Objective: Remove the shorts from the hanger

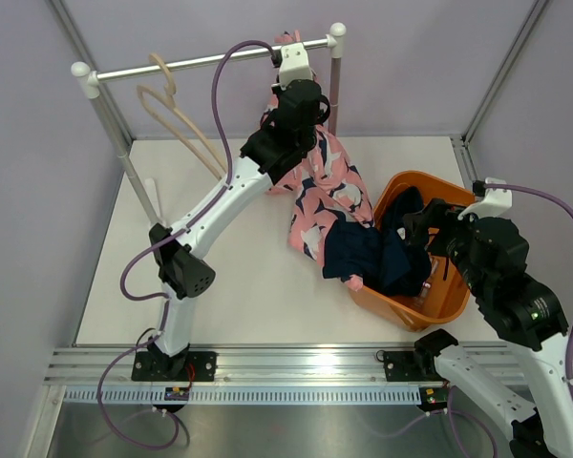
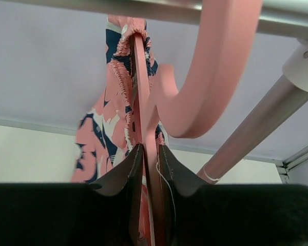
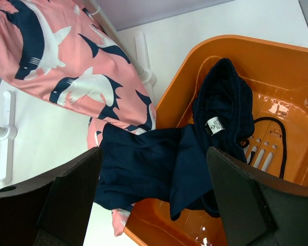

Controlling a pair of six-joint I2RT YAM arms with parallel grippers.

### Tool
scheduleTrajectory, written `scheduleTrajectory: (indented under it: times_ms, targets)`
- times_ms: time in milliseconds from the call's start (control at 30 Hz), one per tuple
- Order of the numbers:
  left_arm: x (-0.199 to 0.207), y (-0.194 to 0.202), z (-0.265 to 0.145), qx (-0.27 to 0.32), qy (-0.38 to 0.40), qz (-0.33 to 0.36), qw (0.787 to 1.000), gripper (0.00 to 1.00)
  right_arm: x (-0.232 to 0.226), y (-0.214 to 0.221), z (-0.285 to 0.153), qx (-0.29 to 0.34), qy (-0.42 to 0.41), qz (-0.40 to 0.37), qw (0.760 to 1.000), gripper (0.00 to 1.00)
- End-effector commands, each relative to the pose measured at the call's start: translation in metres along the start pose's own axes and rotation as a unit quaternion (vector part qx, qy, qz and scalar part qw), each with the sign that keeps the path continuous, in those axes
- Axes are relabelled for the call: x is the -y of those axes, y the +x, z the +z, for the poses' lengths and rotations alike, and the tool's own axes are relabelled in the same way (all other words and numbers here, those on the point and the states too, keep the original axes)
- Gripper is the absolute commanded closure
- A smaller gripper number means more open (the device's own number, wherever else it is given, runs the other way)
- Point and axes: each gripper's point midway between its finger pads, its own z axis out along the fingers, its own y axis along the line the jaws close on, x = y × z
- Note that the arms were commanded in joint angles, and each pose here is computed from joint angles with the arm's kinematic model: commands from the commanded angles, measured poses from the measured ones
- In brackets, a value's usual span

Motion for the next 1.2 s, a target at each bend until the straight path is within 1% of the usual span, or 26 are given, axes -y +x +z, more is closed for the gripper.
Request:
scheduleTrajectory:
  times_ms: [0, 67, 100, 133, 233, 367, 400, 500, 600, 667, 833, 1000, 1167]
  targets:
    - [-0.013, -0.026, -0.008, 0.012, -0.002, 0.000, 1.000, 0.80, 0.000, -0.005, 0.002, 0.015, 0.000, -0.001, 1.000, 0.08]
    - [-0.012, -0.027, -0.007, 0.013, 0.004, 0.007, 1.000, 0.80, 0.000, -0.006, 0.003, 0.016, 0.000, 0.000, 1.000, 0.08]
    - [-0.012, -0.029, -0.008, 0.015, 0.006, 0.007, 1.000, 0.82, -0.001, -0.005, 0.003, 0.015, -0.002, -0.001, 1.000, 0.08]
    - [-0.011, -0.030, -0.008, 0.016, 0.008, 0.010, 1.000, 0.90, -0.001, -0.006, 0.003, 0.017, -0.001, 0.000, 1.000, 0.08]
    - [-0.011, -0.040, -0.012, 0.023, 0.015, 0.016, 0.999, 1.00, 0.000, -0.006, 0.003, 0.016, 0.000, -0.002, 1.000, 0.08]
    - [-0.013, -0.069, -0.024, 0.044, 0.032, 0.015, 0.998, 1.00, 0.000, -0.004, 0.005, 0.015, 0.000, -0.004, 1.000, 0.08]
    - [-0.015, -0.085, -0.032, 0.056, 0.037, 0.007, 0.998, 1.00, -0.001, -0.005, 0.005, 0.015, -0.001, -0.004, 1.000, 0.08]
    - [-0.019, -0.112, -0.047, 0.075, 0.048, 0.002, 0.996, 1.00, -0.001, -0.003, 0.008, 0.013, 0.001, -0.004, 1.000, 0.08]
    - [-0.024, -0.147, -0.070, 0.099, 0.067, -0.009, 0.993, 1.00, -0.002, 0.000, 0.015, 0.008, 0.005, 0.001, 1.000, 0.08]
    - [-0.024, -0.159, -0.080, 0.109, 0.076, -0.003, 0.991, 1.00, -0.002, 0.004, 0.020, 0.001, 0.007, 0.001, 1.000, 0.08]
    - [-0.026, -0.182, -0.102, 0.124, 0.097, -0.009, 0.988, 1.00, -0.008, 0.023, 0.036, -0.032, 0.000, 0.004, 0.999, 0.08]
    - [-0.024, -0.187, -0.111, 0.124, 0.113, -0.005, 0.986, 1.00, -0.009, 0.039, 0.046, -0.054, -0.001, 0.008, 0.999, 0.08]
    - [-0.027, -0.189, -0.114, 0.127, 0.110, 0.000, 0.986, 1.00, -0.010, 0.067, 0.054, -0.091, -0.010, 0.007, 0.996, 0.08]
